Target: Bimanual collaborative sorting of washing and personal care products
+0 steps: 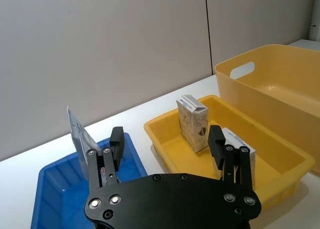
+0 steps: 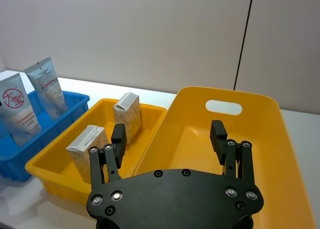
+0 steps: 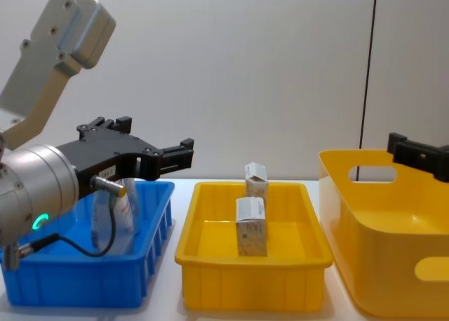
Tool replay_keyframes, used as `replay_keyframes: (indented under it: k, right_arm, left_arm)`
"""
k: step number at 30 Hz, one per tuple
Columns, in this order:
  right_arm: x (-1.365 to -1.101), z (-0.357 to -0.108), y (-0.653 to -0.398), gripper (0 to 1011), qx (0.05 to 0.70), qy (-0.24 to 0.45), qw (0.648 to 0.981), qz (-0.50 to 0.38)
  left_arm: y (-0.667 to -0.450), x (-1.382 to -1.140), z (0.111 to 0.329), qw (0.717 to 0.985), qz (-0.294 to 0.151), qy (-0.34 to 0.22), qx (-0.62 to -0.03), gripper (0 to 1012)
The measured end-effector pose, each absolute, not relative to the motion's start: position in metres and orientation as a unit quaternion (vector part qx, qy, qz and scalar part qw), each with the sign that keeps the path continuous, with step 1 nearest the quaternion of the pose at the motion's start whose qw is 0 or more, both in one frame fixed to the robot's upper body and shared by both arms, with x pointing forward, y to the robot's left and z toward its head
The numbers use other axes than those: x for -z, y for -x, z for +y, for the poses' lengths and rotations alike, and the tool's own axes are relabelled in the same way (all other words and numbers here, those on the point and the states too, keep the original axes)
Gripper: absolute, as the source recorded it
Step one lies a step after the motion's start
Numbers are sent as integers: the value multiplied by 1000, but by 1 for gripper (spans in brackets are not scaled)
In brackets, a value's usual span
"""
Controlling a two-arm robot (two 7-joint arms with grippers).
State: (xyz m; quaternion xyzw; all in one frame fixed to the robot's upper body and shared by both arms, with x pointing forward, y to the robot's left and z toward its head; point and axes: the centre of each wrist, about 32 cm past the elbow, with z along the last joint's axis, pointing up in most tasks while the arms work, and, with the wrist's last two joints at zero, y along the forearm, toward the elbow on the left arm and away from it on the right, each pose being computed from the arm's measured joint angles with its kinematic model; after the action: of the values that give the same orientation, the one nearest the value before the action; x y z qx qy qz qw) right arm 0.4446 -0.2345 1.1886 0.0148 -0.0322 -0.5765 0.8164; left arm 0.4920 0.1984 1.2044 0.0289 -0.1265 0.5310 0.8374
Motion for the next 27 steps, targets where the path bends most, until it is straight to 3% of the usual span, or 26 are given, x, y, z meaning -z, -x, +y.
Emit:
replay_keyframes:
  k: [12,27]
  right_arm:
    - [-1188,-220,-457,1004,568,-14,823,-14]
    - [-1192,-183,-479,1003,565,-3,825,14]
  left_arm:
    - [-492,-1204,198,837,-126,-29,-531,1001]
    - [-492,-1204,198,837,-126,-29,-531,1001]
